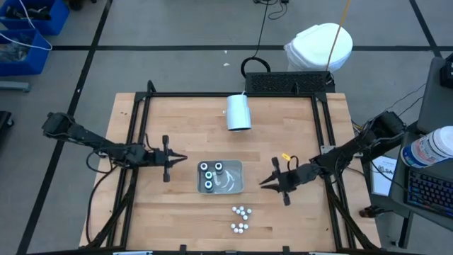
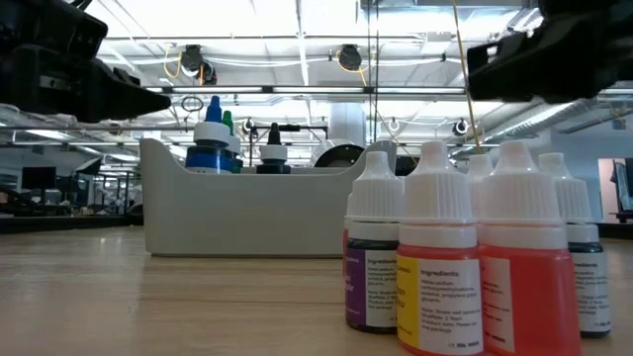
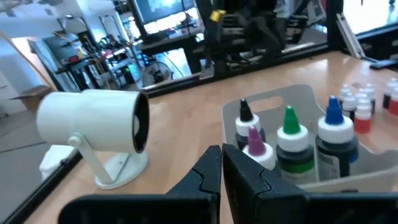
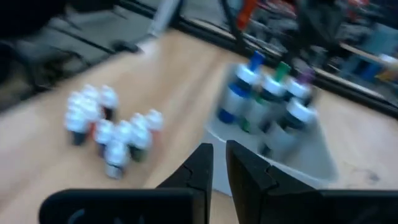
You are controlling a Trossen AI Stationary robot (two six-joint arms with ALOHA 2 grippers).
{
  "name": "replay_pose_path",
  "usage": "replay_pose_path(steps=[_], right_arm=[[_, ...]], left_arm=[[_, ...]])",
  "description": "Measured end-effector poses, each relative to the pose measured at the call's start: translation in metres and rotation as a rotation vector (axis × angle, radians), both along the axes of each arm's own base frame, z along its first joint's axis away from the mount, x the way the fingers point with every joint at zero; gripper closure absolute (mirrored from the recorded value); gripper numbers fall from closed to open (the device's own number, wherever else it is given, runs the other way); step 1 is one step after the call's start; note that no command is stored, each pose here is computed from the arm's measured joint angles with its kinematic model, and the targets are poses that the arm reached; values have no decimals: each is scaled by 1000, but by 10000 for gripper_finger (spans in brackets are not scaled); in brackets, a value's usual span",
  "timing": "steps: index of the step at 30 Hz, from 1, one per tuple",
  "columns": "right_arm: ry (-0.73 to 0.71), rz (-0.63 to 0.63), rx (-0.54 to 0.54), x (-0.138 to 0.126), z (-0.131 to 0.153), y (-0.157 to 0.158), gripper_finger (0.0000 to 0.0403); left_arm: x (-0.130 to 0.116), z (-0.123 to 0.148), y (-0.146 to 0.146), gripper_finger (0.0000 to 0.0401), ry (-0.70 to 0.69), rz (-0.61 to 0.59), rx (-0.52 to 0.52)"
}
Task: Pick & Place food coloring
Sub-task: Put the small black food coloring bottle into the gray bin
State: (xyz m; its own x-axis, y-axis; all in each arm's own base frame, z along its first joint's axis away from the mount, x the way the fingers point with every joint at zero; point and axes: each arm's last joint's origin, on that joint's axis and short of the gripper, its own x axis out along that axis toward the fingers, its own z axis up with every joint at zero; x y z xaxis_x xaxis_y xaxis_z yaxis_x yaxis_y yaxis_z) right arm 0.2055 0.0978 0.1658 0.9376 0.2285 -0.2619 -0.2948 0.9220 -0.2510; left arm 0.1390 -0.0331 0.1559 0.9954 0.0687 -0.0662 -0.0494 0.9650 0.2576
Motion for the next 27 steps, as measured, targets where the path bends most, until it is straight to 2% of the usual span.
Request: replay_pose_path(steps=[3,7,11,14,20,27], right_arm=[[-76,55,30,1,8,3,368],[-149,18,56,5,17,9,383],[-65,-79,-32,25,17,27,400],[43,-139,-32,35,9,37,393],[173,-22,51,35,-1,52,326],[194,18,43,27,-3,63,225]], left_arm=[[0,1,0,377,-14,-4,-12],[0,4,-1,377,-40,-30,-64],[0,4,-1,377,-42,-38,-123],[0,4,-1,377,-44,-38,-126],[0,4,-1,377,-47,-36,-152],[0,4,-1,377,-46,-30,-150]])
